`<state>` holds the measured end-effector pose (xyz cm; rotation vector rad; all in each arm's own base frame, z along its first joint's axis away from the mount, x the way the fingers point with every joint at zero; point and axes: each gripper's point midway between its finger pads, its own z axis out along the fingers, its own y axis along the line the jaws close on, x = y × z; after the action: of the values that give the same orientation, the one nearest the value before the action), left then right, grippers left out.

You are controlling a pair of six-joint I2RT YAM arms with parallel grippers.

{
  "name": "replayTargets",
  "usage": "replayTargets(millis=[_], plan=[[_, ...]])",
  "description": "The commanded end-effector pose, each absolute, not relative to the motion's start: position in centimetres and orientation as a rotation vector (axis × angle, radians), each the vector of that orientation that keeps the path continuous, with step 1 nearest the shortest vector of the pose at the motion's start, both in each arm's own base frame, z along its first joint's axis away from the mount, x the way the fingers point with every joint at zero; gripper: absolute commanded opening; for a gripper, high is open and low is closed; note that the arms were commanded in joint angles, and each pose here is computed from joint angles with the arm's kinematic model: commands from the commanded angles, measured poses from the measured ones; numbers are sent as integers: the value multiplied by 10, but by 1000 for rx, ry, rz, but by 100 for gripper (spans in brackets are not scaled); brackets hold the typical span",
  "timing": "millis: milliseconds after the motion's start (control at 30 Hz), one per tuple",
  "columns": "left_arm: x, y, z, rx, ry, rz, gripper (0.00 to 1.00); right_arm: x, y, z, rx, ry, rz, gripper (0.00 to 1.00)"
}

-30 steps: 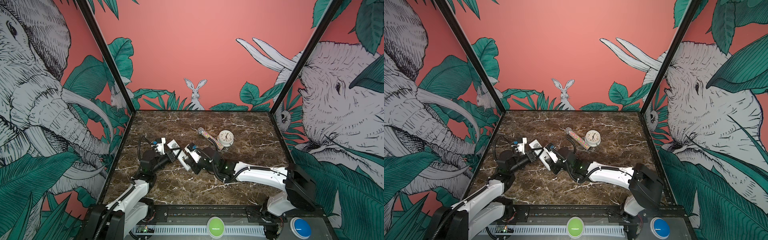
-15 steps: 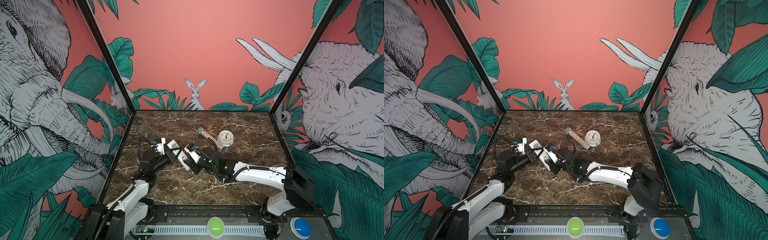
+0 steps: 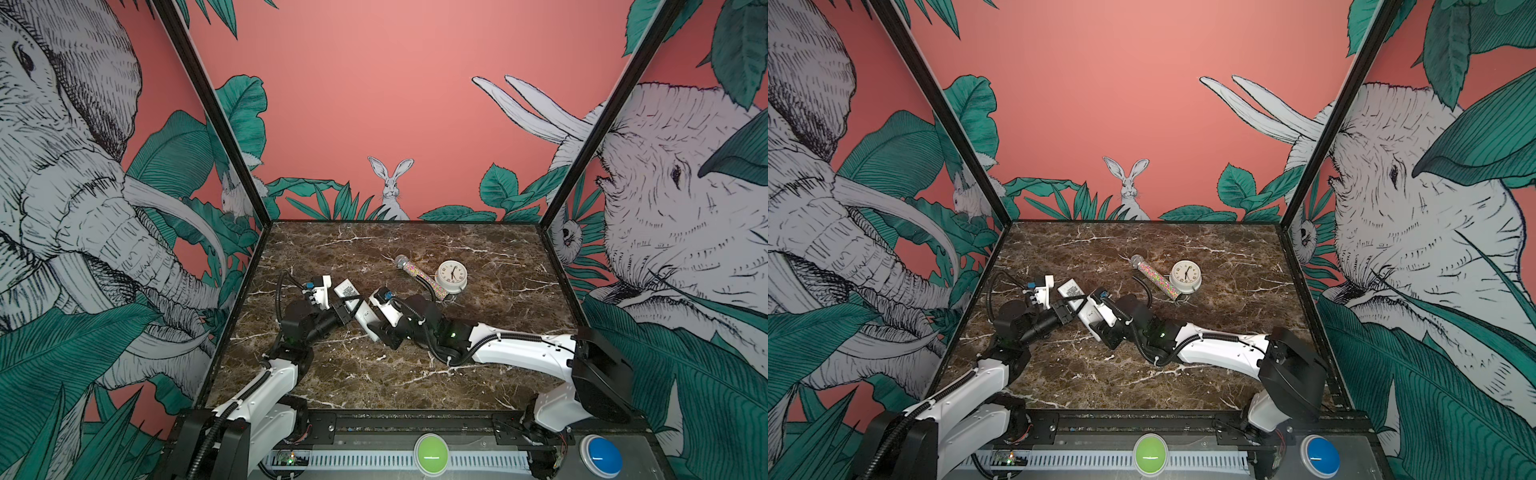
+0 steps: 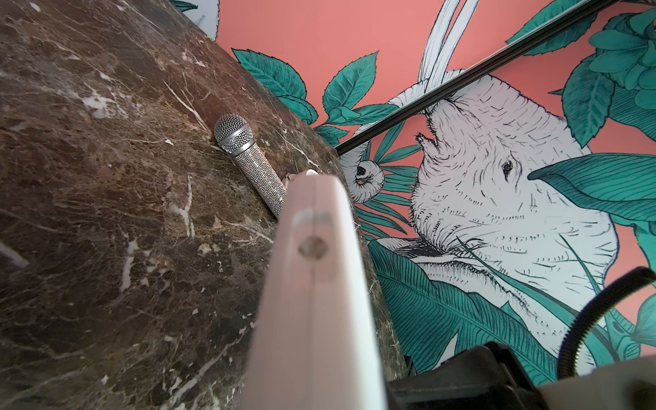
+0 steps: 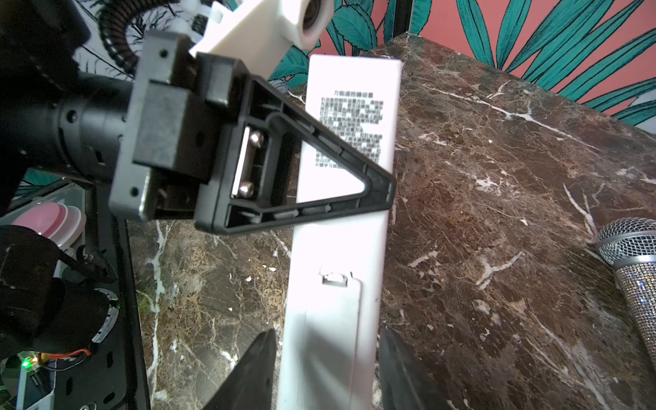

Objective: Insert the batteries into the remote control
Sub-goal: 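Lower the cover onto the battery compartment and slide it closed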

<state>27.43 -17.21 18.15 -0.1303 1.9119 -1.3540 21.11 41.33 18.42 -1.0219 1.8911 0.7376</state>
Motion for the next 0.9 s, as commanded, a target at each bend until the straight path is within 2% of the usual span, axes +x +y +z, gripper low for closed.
replayTargets(millis=[0,300,867], plan=[[273,-175,196,-58,1869,-1363,0,200,406,213,-1099,1838,724,51],[268,-181,204,6,1860,-1390,0,201,391,221,-1208,1870,577,50],[259,-185,213,75,1838,-1423,0,223,404,205,-1195,1936,541,47]])
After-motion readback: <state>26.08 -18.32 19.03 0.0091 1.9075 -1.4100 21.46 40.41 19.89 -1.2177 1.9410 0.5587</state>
